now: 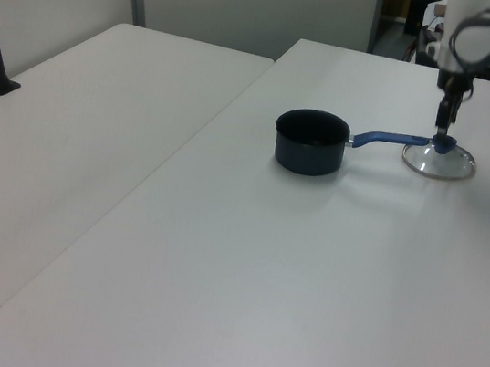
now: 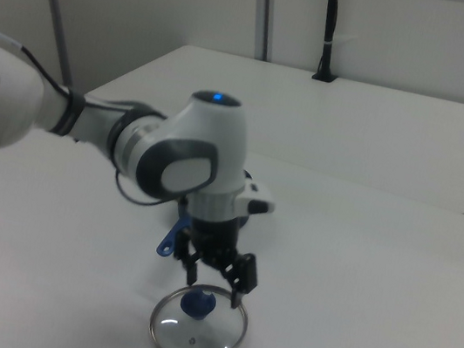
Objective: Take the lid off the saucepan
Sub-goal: 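Lower the glass lid onto the table beside the blue handle, then open the gripper and raise it away from the lid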
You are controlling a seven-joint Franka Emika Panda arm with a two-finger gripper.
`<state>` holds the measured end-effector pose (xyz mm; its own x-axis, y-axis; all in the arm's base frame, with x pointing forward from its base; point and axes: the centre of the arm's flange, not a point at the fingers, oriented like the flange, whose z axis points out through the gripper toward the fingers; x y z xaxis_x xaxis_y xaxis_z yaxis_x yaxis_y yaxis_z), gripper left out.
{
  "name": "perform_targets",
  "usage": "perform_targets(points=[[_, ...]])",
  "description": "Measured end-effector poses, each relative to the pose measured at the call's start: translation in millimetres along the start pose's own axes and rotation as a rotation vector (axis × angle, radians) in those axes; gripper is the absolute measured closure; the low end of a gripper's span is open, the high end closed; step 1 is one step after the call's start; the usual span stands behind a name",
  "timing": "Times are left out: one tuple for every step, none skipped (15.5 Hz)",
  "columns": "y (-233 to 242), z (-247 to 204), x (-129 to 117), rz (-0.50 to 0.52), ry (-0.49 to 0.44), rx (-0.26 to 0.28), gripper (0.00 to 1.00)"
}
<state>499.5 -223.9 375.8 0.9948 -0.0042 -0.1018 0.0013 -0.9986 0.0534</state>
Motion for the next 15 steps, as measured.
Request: perform_targets(points=[[13,-15,-1,0.022,0.000,0.000,0.00],[24,-30,-3,0.042,0.003,0.000,0.00],[32,-46,-5,0.060,0.015,0.002,0.00],[37,-64,-5,0.089,0.039,0.013,0.00],[38,-80,-3,0.124,0.062,0.024,0.00],[38,-97,-1,0.159,0.086,0.029,0.00],[37,-114,1,0.193,0.107,0.030,0.00],[33,-133,4,0.231,0.124,0.035,0.00],[26,-152,6,0.273,0.132,0.048,0.00],[17,-171,7,0.311,0.134,0.064,0.00],[4,-188,10,0.340,0.138,0.078,0.00],[-12,-204,14,0.365,0.144,0.087,0.00],[-31,-216,19,0.391,0.150,0.091,0.00],[-51,-225,25,0.423,0.156,0.096,0.00],[-70,-229,30,0.449,0.159,0.100,0.00]])
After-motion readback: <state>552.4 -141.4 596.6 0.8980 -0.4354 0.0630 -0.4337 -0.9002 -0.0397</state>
